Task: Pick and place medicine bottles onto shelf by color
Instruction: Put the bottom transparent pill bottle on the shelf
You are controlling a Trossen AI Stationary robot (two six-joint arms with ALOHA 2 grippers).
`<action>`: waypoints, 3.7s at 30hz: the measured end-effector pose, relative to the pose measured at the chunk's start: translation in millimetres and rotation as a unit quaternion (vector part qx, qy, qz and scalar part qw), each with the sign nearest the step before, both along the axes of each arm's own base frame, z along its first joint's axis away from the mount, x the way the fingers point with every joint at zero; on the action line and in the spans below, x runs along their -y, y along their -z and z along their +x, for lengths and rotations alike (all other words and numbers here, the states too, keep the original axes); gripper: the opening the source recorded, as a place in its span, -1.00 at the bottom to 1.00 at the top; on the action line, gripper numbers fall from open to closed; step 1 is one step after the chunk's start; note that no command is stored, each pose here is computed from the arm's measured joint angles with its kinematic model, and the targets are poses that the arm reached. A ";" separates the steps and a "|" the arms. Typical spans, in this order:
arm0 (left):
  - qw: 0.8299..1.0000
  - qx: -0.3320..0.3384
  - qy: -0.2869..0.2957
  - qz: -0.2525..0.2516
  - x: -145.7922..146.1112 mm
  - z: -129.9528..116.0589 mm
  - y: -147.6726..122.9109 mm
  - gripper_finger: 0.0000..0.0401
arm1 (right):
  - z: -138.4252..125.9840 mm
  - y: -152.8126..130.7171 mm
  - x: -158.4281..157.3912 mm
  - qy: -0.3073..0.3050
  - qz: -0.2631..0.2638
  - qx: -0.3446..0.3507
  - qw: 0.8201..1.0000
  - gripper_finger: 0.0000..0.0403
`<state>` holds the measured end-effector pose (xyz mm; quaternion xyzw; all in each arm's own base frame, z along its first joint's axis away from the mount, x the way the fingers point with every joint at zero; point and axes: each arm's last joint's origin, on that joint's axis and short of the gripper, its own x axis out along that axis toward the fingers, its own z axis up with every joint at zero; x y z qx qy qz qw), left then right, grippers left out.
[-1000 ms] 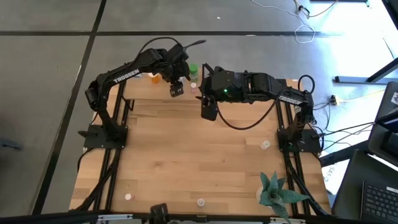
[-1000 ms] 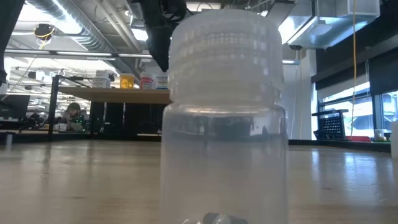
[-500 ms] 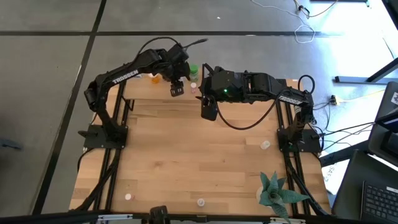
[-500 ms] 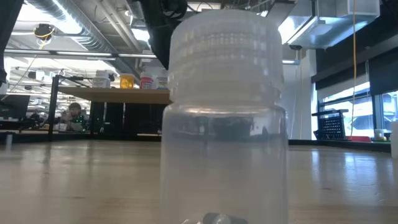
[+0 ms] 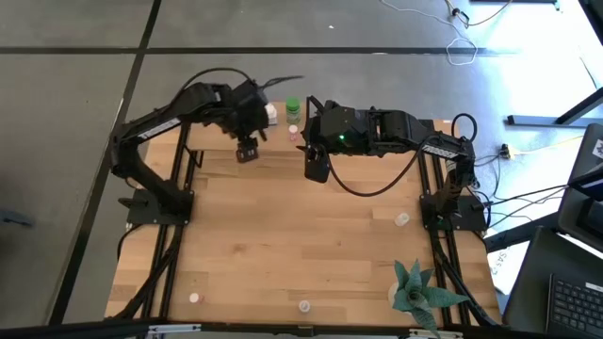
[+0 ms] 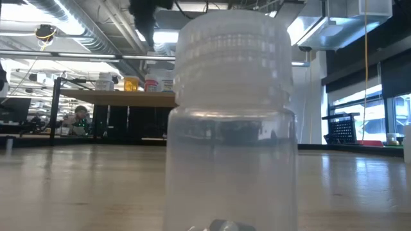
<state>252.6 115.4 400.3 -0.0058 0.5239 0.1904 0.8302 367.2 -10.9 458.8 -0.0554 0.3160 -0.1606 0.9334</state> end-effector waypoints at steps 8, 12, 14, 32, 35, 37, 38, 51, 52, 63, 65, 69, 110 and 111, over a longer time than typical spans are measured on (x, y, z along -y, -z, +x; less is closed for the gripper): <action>0.999 -0.002 0.015 -0.028 47.3 -15.8 -12.4 0.04 | 0.0 0.0 -0.1 0.000 0.000 0.000 1.000 -0.13; 0.999 0.005 0.023 -0.043 68.9 -24.8 -18.2 0.04 | 0.0 0.0 -0.1 0.000 0.000 0.000 1.000 -0.13; 0.998 0.010 0.024 -0.050 78.4 -31.6 -21.9 0.04 | 0.0 0.0 0.0 0.000 0.000 0.000 1.000 -0.13; 0.984 0.060 -0.001 -0.168 160.2 -79.0 -39.2 0.04 | 0.3 -0.4 0.0 0.000 0.000 0.003 1.000 -0.13; 0.976 0.067 -0.032 -0.205 173.2 -84.5 -40.0 0.04 | 0.4 -0.5 -0.1 0.000 0.000 0.003 1.000 -0.13; 0.970 0.069 -0.056 -0.228 180.8 -87.4 -40.1 0.04 | 0.9 -1.1 0.0 0.000 0.001 0.008 1.000 -0.13; 0.966 0.069 -0.067 -0.238 184.5 -88.8 -40.0 0.04 | 0.9 -1.2 0.0 0.001 0.003 0.009 1.000 -0.13; 0.945 0.056 -0.133 -0.292 235.2 -100.8 -32.6 0.04 | 1.9 -0.4 -24.2 -0.150 0.196 0.014 0.969 -0.13; 0.946 0.051 -0.128 -0.292 240.0 -102.1 -31.5 0.04 | 1.1 -0.2 -31.2 -0.187 0.212 0.007 0.959 -0.13; 0.962 0.009 -0.043 -0.271 287.8 -120.3 -18.9 0.04 | -15.2 0.4 -119.5 -0.294 0.217 -0.023 0.931 -0.13; 0.964 0.004 -0.029 -0.264 295.5 -123.7 -16.4 0.04 | -19.2 0.6 -132.5 -0.283 0.210 -0.022 0.935 -0.13; 0.965 -0.002 -0.030 -0.259 309.4 -129.1 -10.8 0.04 | -28.2 0.7 -156.1 -0.274 0.210 -0.023 0.938 -0.13; 0.966 -0.013 -0.088 -0.242 357.8 -135.7 18.1 0.04 | -9.1 53.7 -190.9 -0.311 0.221 -0.158 0.911 -0.27; 0.966 -0.013 -0.088 -0.242 357.8 -135.7 18.0 0.04 | -7.4 55.7 -191.9 -0.309 0.223 -0.160 0.910 -0.30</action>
